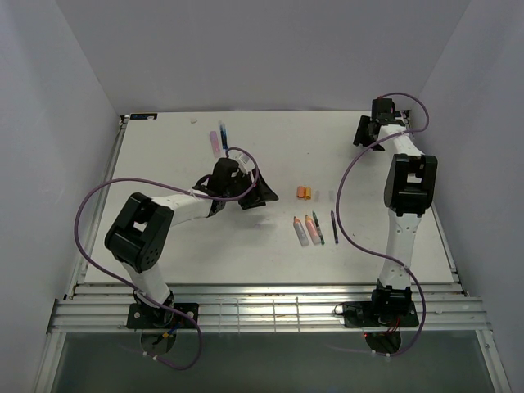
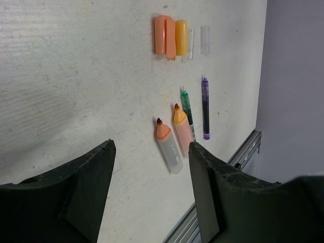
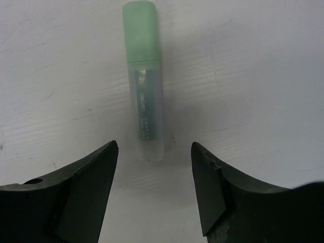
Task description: Open the pen caps
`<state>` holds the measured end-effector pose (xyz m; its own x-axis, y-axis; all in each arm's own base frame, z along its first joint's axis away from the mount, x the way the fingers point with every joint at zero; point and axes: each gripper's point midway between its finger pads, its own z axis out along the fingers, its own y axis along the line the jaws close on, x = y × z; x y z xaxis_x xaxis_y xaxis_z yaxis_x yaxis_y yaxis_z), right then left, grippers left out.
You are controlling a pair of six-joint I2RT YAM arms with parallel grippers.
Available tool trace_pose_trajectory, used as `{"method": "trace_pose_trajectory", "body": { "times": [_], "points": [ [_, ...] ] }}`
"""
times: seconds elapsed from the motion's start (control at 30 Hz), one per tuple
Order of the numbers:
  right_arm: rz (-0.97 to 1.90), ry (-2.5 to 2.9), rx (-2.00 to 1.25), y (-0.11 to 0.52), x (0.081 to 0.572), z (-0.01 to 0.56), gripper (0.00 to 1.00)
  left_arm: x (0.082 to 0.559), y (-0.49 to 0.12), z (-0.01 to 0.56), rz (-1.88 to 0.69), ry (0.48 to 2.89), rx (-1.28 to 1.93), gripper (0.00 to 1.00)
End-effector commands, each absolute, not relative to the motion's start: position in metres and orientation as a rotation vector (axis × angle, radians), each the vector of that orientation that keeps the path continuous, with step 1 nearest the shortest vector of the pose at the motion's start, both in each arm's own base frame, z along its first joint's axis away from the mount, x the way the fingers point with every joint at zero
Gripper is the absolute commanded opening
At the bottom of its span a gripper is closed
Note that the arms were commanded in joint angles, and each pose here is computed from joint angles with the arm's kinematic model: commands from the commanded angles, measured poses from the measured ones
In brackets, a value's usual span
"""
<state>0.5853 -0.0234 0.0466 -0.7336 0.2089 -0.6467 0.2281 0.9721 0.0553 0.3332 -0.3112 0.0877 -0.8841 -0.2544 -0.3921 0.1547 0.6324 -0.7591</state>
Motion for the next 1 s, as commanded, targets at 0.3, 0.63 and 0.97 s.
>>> {"method": "trace_pose_trajectory", "body": {
  "times": [0.3,0.63,0.97],
  "points": [
    [-0.014,2.409,0.226,-0.027,0.605,0.041,0.57,0.335,-0.320,0.096,-1.224,2.353,-0.041,0.70],
    [0.037,2.441,0.231,-0.019,0.607,0.026,0.31,0.335,-0.320,0.097,-1.230,2.355,-0.042,0.70],
    [0.271,2.257,0.099,0.076,0.562,0.155,0.08,0.337,-0.323,0.122,-1.263,2.300,-0.038,0.73]
  ]
}}
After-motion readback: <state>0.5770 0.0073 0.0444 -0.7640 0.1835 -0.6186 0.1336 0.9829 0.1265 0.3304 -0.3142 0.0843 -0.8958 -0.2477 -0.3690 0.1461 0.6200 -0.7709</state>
